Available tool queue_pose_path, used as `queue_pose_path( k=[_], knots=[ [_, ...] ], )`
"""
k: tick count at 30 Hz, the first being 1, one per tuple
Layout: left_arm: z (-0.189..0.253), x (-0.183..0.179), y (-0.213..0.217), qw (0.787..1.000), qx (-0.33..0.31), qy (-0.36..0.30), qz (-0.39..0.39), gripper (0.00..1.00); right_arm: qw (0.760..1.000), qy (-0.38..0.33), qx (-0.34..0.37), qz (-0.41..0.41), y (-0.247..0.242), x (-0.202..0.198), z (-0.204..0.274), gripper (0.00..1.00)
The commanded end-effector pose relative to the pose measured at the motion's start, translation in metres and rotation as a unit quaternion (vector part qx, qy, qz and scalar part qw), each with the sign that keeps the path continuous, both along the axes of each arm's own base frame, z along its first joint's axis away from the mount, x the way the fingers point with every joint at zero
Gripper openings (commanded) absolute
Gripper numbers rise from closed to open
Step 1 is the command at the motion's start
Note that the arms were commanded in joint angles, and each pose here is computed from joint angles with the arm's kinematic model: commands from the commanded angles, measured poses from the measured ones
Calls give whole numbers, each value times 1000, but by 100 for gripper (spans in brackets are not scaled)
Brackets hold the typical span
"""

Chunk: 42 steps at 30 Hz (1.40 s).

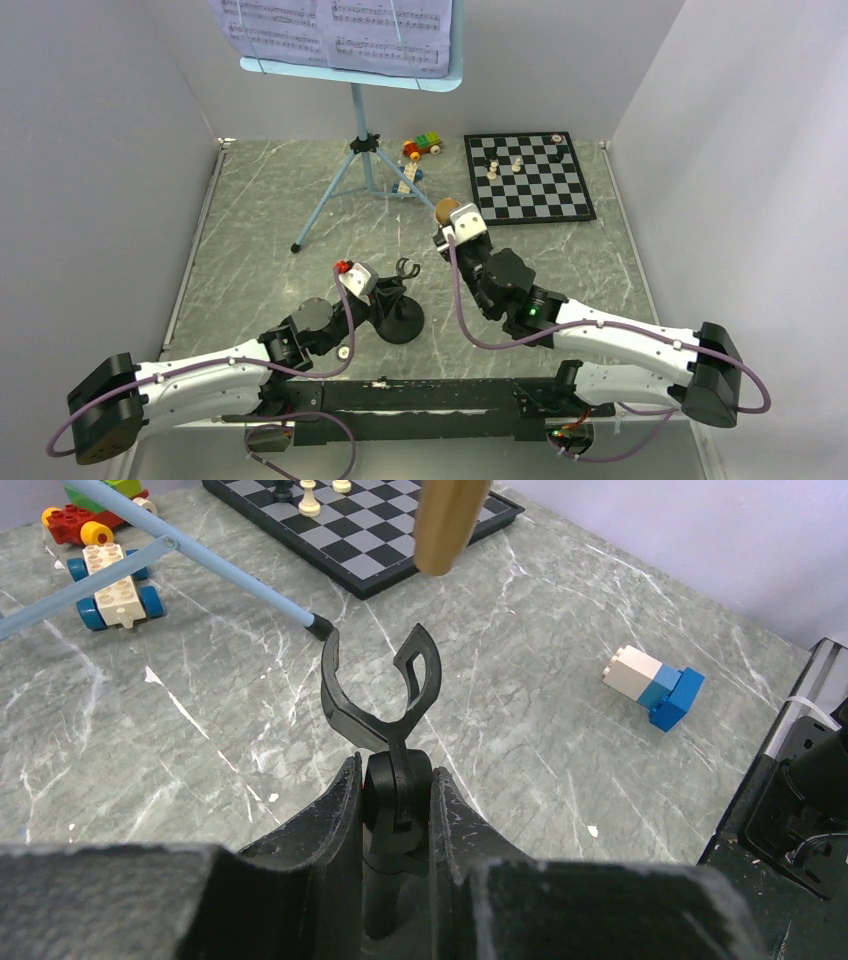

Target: Pack up the instrument practice props

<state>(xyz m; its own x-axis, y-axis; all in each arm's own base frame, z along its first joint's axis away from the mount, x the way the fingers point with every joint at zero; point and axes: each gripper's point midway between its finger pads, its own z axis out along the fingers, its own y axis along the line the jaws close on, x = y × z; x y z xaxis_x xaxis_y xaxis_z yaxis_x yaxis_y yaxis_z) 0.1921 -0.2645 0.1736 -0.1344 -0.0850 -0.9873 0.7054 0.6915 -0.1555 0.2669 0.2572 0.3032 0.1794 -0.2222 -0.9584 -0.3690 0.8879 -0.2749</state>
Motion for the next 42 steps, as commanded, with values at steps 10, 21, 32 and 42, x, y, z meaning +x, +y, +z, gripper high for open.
queue_pose_path(
  k=[10, 21, 32, 42],
  knots=[
    [-21, -7, 19, 995, 56, 80, 29, 73, 993, 69, 87, -39, -45, -20, 6, 0],
    [34, -4, 39, 997, -21, 44, 63, 99, 983, 133, 125, -32, -56, -36, -27, 0],
    [72, -23, 56, 996, -63, 42, 42, 99, 956, 205, 177, 112, -25, -77, 11, 0],
    [178, -87, 24, 970, -153, -66, -175, 99, 896, 223, 208, 322, 24, -134, 92, 0]
  ],
)
